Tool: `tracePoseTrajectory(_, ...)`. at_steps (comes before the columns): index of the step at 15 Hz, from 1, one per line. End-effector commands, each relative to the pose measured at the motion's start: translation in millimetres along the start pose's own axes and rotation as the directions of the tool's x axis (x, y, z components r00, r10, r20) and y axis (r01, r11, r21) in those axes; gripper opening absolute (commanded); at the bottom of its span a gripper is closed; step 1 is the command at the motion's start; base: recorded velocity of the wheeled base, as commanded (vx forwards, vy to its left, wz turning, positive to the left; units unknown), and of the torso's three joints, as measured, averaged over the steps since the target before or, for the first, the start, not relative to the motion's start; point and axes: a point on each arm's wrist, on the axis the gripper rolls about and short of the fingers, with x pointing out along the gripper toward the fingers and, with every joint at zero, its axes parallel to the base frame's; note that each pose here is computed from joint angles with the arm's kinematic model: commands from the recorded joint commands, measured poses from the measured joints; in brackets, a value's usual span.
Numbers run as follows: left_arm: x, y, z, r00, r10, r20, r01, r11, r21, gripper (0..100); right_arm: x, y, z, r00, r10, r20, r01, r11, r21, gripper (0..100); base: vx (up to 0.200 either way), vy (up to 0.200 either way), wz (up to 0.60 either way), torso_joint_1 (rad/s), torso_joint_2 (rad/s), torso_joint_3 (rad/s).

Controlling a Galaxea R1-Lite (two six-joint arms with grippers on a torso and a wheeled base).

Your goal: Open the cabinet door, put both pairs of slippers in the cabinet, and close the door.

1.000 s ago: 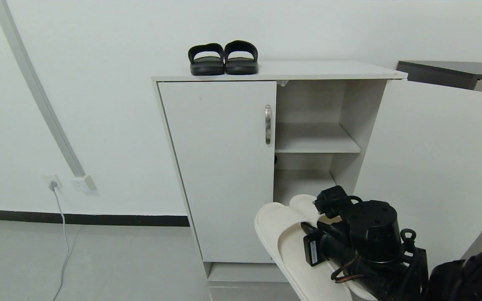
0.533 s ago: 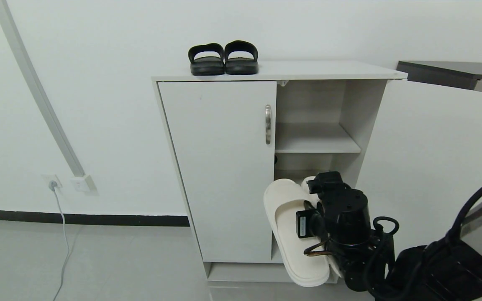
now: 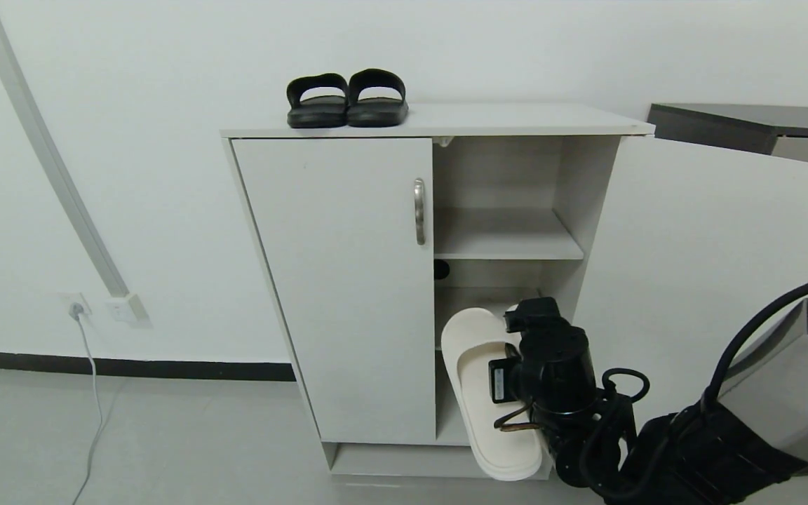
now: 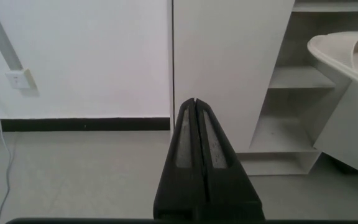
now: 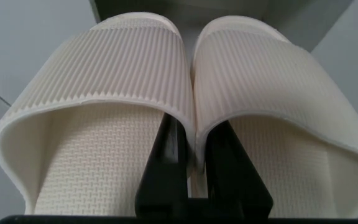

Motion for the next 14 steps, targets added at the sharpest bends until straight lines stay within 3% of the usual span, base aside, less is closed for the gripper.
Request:
tracePoseTrajectory(1, 0.2, 0.0, 0.1, 1.0, 0.002, -0.002, -0.002, 1.0, 0.002, 0, 1.1, 0.3, -7.0, 1.0, -0.002, -0.017, 0.002, 1.0, -0.008, 0, 0.0, 0.0, 0.0, 0.0, 0.0, 0.0)
tracePoseTrajectory(14, 0.2, 0.1, 0.1, 1.0, 0.004, -0.002, -0.004, 1.0, 0.0, 0, 8.0, 6.4, -11.2, 0.999, 0.041, -0.028, -0.04, 0.999, 0.015, 0, 0.0, 0.0, 0.0, 0.0, 0.0, 0.0)
